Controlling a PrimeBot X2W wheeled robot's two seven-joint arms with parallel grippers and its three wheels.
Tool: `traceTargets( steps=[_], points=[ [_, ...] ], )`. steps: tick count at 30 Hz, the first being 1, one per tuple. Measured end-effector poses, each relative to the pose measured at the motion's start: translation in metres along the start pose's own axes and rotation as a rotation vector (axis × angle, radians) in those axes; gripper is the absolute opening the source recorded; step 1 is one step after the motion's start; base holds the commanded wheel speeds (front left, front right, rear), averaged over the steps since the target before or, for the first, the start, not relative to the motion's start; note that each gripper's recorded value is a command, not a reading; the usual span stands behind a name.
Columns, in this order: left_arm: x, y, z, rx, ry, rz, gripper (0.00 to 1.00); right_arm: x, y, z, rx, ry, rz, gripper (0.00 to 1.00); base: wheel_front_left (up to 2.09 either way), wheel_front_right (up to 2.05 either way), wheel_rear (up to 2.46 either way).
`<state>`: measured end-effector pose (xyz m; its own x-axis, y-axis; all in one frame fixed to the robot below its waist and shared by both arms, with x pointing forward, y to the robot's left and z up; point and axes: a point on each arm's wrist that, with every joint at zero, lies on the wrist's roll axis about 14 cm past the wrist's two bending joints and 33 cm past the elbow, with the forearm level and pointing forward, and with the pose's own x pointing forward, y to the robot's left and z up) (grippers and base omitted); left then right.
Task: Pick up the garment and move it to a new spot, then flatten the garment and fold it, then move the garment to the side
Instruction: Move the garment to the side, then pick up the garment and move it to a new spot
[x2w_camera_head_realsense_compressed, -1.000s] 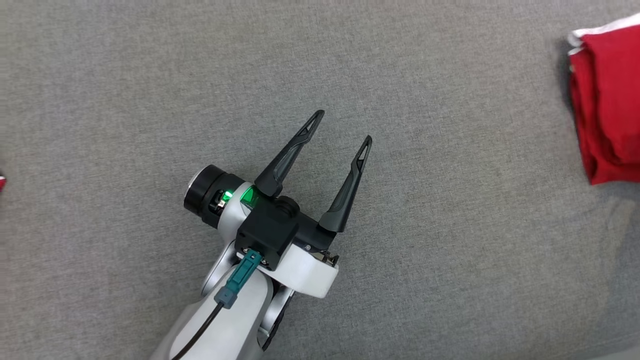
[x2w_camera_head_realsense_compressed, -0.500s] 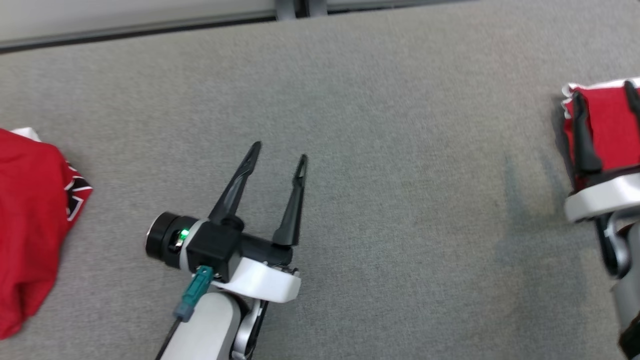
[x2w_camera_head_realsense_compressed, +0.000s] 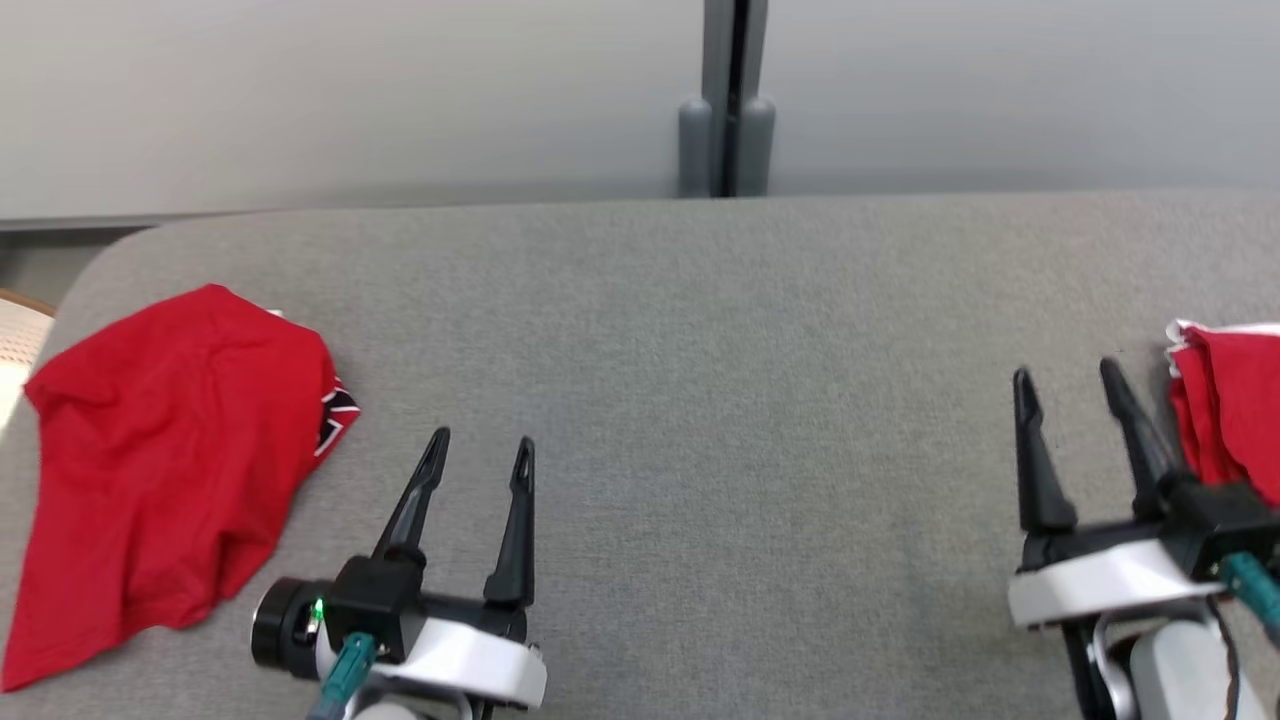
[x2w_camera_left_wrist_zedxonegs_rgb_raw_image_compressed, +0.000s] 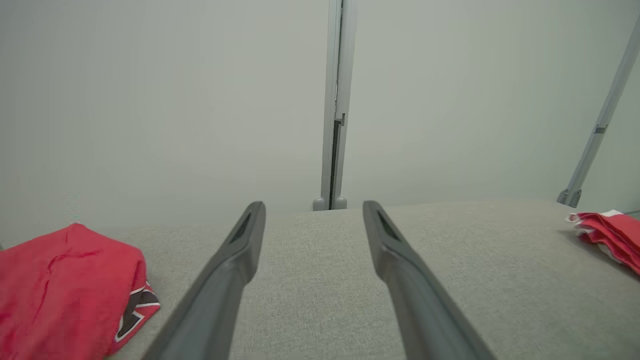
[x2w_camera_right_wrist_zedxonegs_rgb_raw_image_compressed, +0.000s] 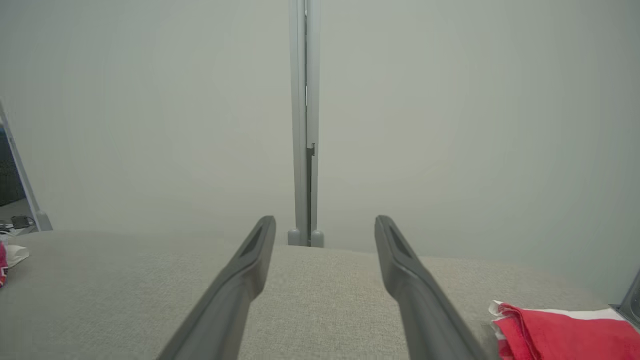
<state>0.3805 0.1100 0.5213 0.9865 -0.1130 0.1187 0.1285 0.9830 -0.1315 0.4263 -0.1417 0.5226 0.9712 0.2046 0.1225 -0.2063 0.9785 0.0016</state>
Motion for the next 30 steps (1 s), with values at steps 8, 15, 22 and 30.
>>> traceTargets(
  steps=[8, 15, 22, 30],
  points=[
    [-0.038, 0.013, -0.002, 0.004, 0.018, 0.058, 1.00, -0.031, 0.016, 0.004, 0.051, -0.006, -0.006, 1.00, 0.00, 0.00, 0.00],
    [-0.045, 0.018, -0.003, 0.005, 0.022, 0.078, 1.00, -0.044, 0.020, -0.002, 0.092, 0.011, -0.007, 1.00, 0.00, 0.00, 0.00],
    [-0.043, 0.017, -0.005, 0.004, 0.026, 0.074, 1.00, -0.047, 0.021, -0.005, 0.103, 0.020, -0.007, 1.00, 0.00, 0.00, 0.00],
    [-0.043, 0.016, -0.008, 0.004, 0.038, 0.069, 1.00, -0.048, 0.018, -0.006, 0.106, 0.024, -0.015, 1.00, 0.00, 0.00, 0.00]
  ],
)
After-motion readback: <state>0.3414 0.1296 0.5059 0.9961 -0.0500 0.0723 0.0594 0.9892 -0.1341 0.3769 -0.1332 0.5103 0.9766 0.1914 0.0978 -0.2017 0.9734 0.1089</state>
